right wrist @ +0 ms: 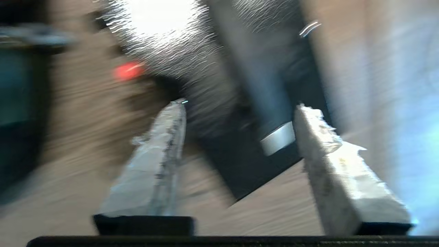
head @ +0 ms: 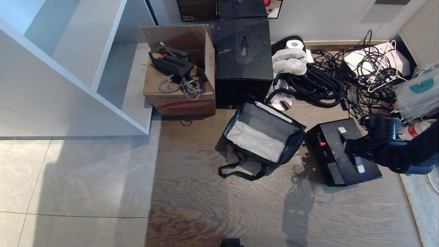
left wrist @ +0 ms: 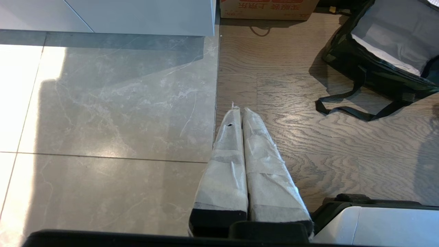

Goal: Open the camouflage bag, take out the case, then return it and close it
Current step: Grip the handle again

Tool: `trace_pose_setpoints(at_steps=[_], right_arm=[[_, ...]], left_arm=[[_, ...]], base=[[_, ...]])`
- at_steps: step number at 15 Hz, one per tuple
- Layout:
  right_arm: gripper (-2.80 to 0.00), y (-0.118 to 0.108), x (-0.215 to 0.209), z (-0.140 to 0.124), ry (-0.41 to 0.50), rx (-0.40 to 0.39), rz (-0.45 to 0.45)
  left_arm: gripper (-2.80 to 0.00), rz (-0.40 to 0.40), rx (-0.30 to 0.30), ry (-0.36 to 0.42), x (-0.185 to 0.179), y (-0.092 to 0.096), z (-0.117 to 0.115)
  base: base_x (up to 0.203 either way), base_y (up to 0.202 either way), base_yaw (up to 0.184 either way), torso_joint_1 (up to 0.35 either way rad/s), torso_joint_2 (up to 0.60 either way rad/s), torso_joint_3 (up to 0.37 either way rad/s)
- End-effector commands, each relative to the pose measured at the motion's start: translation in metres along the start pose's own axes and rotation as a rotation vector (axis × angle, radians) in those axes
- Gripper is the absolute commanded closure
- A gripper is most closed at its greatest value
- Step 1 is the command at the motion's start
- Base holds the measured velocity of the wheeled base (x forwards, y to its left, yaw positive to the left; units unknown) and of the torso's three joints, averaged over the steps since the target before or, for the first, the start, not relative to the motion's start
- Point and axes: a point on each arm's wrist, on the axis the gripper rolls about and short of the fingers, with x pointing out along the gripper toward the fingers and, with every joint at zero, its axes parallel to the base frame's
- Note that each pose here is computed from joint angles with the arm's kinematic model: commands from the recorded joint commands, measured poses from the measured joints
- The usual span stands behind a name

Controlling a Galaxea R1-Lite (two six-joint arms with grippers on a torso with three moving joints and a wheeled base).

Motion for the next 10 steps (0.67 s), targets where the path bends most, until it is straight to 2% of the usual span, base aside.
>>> trace_pose_setpoints(at_steps=[1,3,6,8,10], right_arm=[[-2.8,0.007,0.018,-0.006,-0.005,-0.2,-0.071],[-2.8,0.015,0.026,-0.014,-0.012,-0.368,-0.154],[-2.8,0.027,0.044,-0.026,0.015,-0.44,-0.377],[-2.8,0.038,0.059,-0.028,0.018,-0.435,-0.57],[-2.8,0.042,0.067,-0.028,0.017,-0.464,-0.614]], left_arm=[[0.0,0.0,-0.001,0.0,0.0,0.0,0.0],[0.0,0.0,0.0,0.0,0.0,0.0,0.0],[0.0,0.0,-0.001,0.0,0.0,0.0,0.0],[0.0,0.0,0.0,0.0,0.0,0.0,0.0],[0.0,0.0,-0.001,0.0,0.0,0.0,0.0]], base=[[0.0,0.0,0.0,0.0,0.0,0.0],[0.0,0.0,0.0,0.0,0.0,0.0],[0.0,0.0,0.0,0.0,0.0,0.0],[0.0,0.0,0.0,0.0,0.0,0.0],[0.0,0.0,0.0,0.0,0.0,0.0]])
